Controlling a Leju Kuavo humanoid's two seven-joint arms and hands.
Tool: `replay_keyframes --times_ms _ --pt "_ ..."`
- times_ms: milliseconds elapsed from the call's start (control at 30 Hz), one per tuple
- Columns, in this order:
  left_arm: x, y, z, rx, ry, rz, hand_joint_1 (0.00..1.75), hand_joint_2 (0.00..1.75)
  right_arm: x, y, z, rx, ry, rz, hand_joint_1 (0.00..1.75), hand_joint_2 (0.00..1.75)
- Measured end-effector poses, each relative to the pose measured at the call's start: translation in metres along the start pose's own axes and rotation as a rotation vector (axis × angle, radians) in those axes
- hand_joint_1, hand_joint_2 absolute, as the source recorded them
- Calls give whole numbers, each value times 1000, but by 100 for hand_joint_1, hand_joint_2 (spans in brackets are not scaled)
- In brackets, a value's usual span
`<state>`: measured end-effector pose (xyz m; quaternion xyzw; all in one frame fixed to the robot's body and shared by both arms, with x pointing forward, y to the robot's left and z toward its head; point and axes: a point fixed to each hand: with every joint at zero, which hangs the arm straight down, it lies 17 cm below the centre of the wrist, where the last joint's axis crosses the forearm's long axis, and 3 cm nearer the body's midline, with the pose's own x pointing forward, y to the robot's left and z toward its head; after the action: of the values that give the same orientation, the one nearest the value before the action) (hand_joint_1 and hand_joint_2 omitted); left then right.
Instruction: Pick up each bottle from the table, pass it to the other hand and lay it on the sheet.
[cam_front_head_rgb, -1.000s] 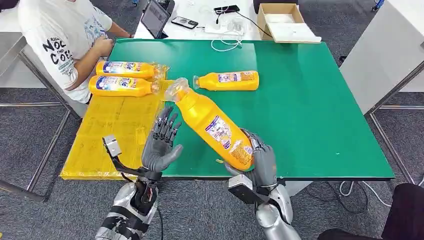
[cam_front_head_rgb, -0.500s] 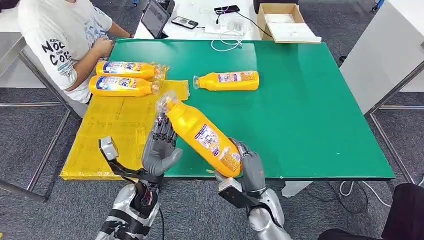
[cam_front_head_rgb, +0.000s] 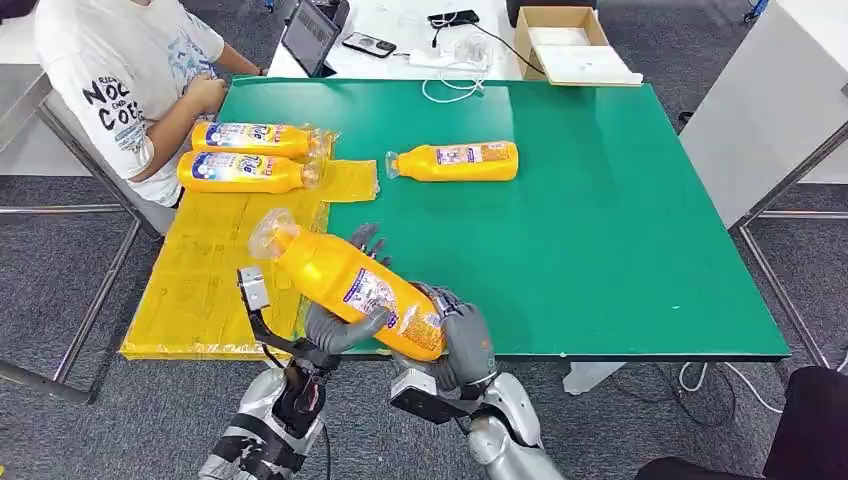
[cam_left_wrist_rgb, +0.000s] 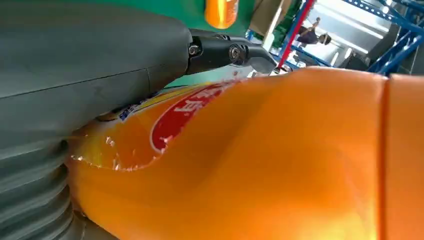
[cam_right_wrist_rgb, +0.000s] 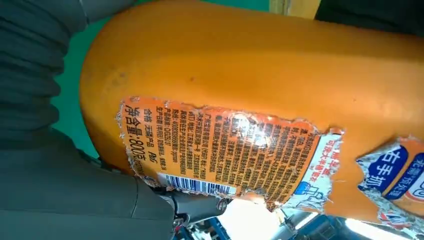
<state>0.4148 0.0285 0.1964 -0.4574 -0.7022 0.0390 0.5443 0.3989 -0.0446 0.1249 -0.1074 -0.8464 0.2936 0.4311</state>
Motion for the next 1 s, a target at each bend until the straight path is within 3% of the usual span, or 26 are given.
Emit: replay_keyframes --times_ms 800,833,867,900,1000 --pt "4 8 3 31 -24 87 5 175 -6 15 0 50 16 -11 173 175" --pt "5 9 4 36 -31 95 44 175 -7 16 0 54 19 -13 175 175" --pt "8 10 4 42 -41 108 145 175 -7 17 0 59 22 -16 175 175" --pt "11 11 4 49 -55 122 173 175 -9 19 1 66 28 -20 171 175" --pt "19 12 5 62 -80 131 175 175 -11 21 1 76 38 -27 175 175"
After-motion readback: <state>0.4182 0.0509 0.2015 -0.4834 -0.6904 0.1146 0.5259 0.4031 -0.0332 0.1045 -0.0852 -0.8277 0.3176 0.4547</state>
